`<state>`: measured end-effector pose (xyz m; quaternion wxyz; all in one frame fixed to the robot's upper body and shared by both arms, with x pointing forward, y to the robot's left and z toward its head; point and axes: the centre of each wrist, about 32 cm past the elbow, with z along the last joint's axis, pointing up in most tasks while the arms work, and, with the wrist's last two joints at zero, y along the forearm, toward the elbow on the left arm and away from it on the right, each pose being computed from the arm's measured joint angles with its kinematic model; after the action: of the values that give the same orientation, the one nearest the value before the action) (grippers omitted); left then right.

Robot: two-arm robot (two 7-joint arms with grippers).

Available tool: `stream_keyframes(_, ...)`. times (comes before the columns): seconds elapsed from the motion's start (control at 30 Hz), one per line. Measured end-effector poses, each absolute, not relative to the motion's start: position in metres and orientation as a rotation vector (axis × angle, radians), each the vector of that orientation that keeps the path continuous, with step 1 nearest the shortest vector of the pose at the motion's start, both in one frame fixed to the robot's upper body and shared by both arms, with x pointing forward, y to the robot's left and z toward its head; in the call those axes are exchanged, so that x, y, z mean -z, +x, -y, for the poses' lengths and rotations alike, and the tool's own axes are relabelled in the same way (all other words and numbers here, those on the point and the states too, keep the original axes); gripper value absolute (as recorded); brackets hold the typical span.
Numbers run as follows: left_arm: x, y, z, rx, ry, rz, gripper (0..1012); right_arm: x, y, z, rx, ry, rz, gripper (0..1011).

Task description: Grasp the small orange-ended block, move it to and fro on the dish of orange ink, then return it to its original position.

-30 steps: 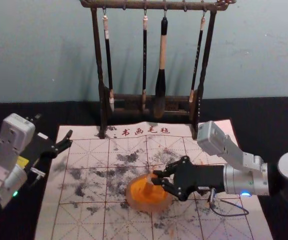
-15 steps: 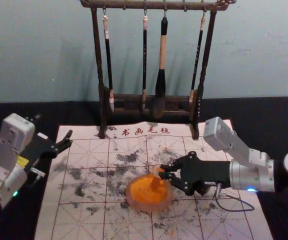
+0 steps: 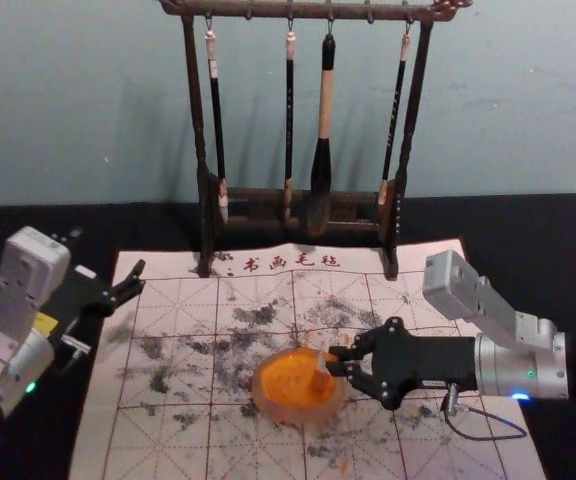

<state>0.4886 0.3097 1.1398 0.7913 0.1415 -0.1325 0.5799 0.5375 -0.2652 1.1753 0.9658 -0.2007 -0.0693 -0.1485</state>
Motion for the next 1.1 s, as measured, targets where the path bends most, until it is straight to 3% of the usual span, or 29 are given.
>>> stream_keyframes(1.1, -1.140, 0.489, -0.310, -1.248, 0.305, 0.285, 1002, -1.178, 0.545, 0.241, 0.223, -0.420, 0.166, 81)
